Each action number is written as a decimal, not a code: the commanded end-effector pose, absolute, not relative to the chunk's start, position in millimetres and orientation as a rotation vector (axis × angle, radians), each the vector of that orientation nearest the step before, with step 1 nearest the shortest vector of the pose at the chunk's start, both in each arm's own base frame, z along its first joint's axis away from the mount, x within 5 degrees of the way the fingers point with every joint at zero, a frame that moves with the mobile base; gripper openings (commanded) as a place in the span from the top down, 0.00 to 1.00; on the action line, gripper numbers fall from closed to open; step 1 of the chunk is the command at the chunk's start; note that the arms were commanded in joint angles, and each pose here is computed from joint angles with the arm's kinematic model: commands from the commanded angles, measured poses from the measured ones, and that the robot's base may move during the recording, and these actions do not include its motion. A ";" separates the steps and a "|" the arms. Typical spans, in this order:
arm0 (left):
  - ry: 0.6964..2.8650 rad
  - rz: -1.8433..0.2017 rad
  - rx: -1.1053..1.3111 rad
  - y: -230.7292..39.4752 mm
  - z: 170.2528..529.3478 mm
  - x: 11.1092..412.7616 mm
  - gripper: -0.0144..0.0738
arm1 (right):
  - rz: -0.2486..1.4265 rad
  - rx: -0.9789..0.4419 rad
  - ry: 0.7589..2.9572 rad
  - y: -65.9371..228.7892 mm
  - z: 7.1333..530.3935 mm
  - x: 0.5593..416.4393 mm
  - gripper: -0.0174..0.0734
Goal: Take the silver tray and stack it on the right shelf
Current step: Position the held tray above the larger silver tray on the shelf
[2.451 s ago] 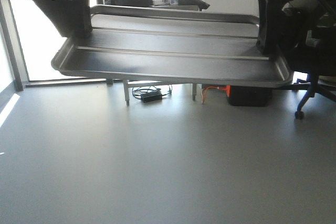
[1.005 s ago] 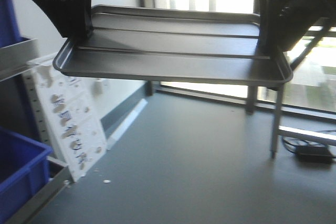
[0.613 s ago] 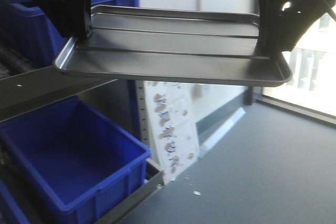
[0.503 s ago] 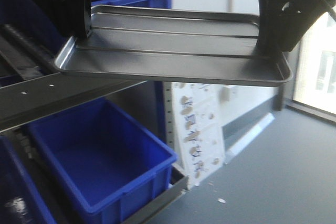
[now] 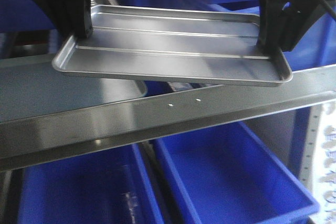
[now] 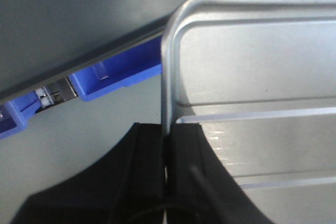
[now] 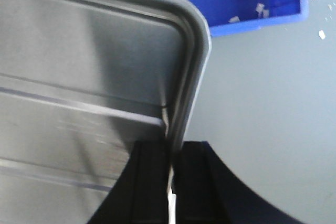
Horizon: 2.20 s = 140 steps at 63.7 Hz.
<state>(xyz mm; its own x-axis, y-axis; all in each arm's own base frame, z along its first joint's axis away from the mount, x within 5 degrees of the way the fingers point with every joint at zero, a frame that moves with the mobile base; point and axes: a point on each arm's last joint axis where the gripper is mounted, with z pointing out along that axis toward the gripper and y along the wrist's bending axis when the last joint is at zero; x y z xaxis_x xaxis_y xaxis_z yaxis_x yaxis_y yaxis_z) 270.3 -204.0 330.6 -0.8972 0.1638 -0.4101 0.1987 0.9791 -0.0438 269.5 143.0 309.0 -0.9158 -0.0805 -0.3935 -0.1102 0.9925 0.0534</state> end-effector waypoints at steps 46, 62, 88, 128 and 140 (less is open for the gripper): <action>2.602 -0.220 0.277 -205.2 358.8 263.0 0.94 | 0.169 -0.180 2.619 144.0 334.0 267.4 0.74; 2.602 -0.220 0.277 -205.2 358.8 263.0 0.94 | 0.169 -0.180 2.619 144.0 334.0 267.4 0.74; 2.602 -0.220 0.277 -205.2 358.8 263.0 0.94 | 0.169 -0.180 2.619 144.0 334.0 267.4 0.74; 2.558 -0.252 0.279 -207.8 361.0 265.8 0.94 | 0.171 -0.180 2.616 144.1 334.1 267.6 0.74; 2.517 -0.272 0.316 -210.1 363.0 267.8 0.94 | 0.169 -0.179 2.617 143.5 335.9 267.8 0.74</action>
